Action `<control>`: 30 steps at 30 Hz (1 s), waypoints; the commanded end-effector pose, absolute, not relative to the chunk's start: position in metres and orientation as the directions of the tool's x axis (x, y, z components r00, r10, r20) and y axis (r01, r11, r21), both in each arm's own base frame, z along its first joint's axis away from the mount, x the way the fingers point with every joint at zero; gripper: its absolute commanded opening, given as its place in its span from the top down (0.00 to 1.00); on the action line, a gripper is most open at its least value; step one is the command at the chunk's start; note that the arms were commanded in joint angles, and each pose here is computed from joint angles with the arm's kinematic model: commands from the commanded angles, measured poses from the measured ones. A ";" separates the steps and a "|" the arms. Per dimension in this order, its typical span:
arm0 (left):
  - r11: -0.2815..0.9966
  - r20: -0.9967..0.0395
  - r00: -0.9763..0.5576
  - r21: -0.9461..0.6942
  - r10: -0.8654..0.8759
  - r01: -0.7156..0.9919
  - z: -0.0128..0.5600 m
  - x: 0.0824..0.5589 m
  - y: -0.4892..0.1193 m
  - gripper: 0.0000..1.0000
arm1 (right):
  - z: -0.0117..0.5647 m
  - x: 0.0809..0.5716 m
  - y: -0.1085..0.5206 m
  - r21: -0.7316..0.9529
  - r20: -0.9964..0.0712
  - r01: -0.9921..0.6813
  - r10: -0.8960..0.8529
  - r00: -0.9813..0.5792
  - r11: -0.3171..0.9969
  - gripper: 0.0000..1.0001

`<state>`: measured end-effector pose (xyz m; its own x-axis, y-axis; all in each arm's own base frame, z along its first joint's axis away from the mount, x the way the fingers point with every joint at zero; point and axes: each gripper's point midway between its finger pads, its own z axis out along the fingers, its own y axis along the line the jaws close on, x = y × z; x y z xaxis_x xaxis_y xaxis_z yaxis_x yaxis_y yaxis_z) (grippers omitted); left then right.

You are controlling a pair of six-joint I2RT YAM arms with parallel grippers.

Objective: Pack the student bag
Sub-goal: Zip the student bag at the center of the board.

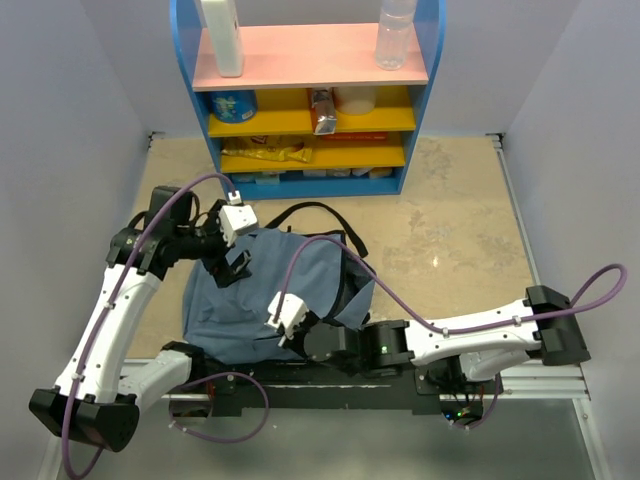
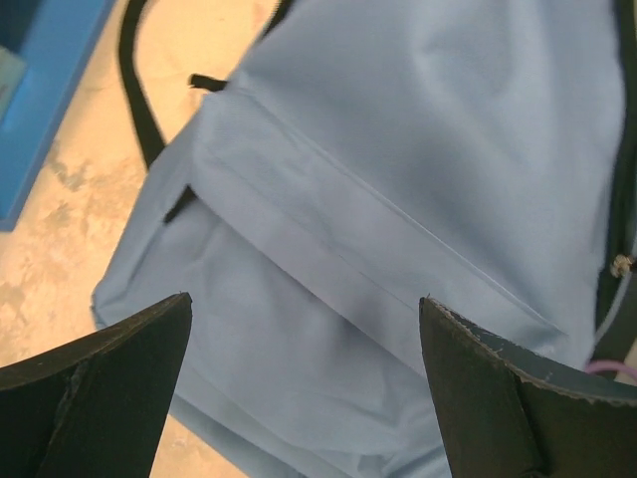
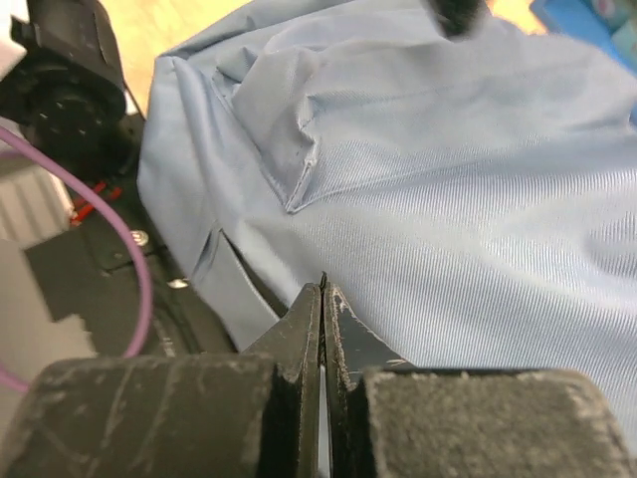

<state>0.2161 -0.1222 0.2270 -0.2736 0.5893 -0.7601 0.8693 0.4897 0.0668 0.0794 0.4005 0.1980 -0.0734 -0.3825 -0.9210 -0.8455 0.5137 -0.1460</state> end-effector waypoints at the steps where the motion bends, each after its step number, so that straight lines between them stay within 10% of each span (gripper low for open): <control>1: 0.317 -0.793 -0.142 0.067 0.592 0.946 0.250 0.181 -0.134 0.00 | 0.195 0.082 0.392 0.038 -0.945 -0.784 -0.233 -0.231 0.620 1.00; 10: -0.021 -0.783 0.034 0.026 0.621 0.999 0.242 0.115 -0.168 0.00 | 0.183 0.090 0.372 0.130 -0.927 -0.680 -0.156 -0.342 0.721 1.00; 30: -0.111 -0.677 0.077 -0.006 0.732 0.994 0.174 0.096 -0.208 0.00 | 0.179 0.103 0.331 0.341 -0.873 -0.454 0.097 -0.479 0.823 1.00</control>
<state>0.0906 -0.1942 0.1625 0.0829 0.7568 -0.6483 0.9912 -0.1302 -0.0252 0.0935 0.3409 0.1672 -0.4699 -0.0336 -0.8821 -0.5418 0.7998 0.2582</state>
